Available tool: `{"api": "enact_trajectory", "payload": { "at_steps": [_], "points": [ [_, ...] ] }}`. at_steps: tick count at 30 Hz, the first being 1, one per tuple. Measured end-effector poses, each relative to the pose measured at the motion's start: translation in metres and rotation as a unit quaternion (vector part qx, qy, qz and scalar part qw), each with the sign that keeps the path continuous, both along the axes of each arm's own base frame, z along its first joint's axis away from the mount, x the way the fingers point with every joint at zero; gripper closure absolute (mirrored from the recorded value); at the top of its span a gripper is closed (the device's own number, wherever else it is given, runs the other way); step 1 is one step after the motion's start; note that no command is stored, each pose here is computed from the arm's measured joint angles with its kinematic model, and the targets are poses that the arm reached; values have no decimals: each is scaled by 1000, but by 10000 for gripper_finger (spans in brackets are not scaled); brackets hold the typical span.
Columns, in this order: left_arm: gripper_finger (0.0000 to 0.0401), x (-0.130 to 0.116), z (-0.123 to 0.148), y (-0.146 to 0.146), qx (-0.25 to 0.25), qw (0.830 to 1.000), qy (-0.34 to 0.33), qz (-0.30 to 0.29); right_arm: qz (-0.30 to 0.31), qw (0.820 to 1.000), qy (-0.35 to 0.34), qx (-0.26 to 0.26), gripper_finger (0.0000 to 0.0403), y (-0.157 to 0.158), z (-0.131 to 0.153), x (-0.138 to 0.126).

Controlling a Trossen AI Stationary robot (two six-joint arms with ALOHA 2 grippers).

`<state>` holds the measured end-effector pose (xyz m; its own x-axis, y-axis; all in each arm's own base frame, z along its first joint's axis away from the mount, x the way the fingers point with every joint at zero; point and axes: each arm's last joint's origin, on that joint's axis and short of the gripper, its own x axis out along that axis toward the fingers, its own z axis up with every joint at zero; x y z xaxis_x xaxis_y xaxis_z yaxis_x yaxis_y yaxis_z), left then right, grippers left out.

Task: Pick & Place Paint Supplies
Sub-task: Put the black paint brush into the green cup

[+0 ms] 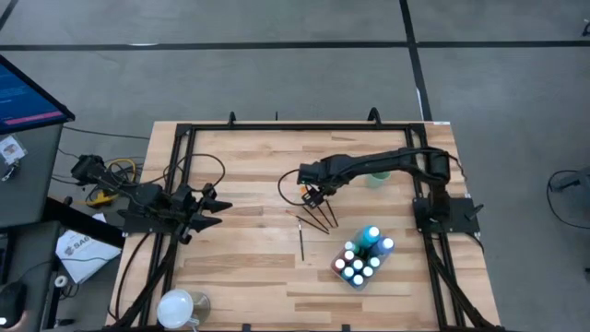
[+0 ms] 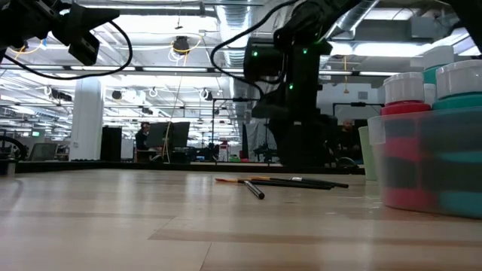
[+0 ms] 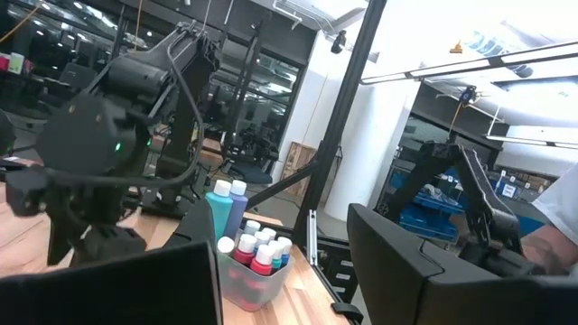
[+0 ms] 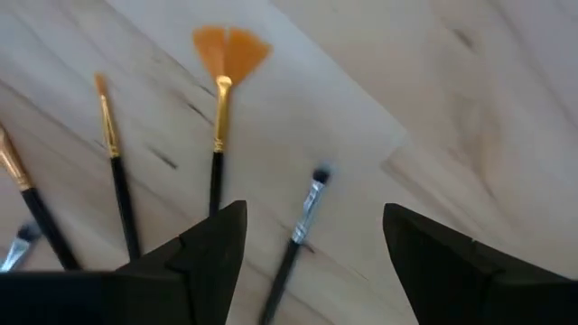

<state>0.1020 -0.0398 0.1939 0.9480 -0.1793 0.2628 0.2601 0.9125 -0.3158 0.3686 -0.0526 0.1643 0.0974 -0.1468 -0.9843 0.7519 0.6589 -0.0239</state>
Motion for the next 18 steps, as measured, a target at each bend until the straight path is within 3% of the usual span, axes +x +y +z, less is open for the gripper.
{"api": "enact_trajectory", "payload": {
  "at_steps": [10, 14, 18],
  "points": [
    [269, 0, 0, 0, 0, 1000, 0, 0, -13, 999, 24, 20, 161, 0, -29, 7],
    [269, 0, 0, 0, 0, 1000, 0, 0, -18, 999, 26, 38, 208, -5, -35, 8],
    [269, 0, 0, 0, 0, 1000, 0, 0, -24, 999, 25, 42, 280, -7, -35, 9]
  ]
}}
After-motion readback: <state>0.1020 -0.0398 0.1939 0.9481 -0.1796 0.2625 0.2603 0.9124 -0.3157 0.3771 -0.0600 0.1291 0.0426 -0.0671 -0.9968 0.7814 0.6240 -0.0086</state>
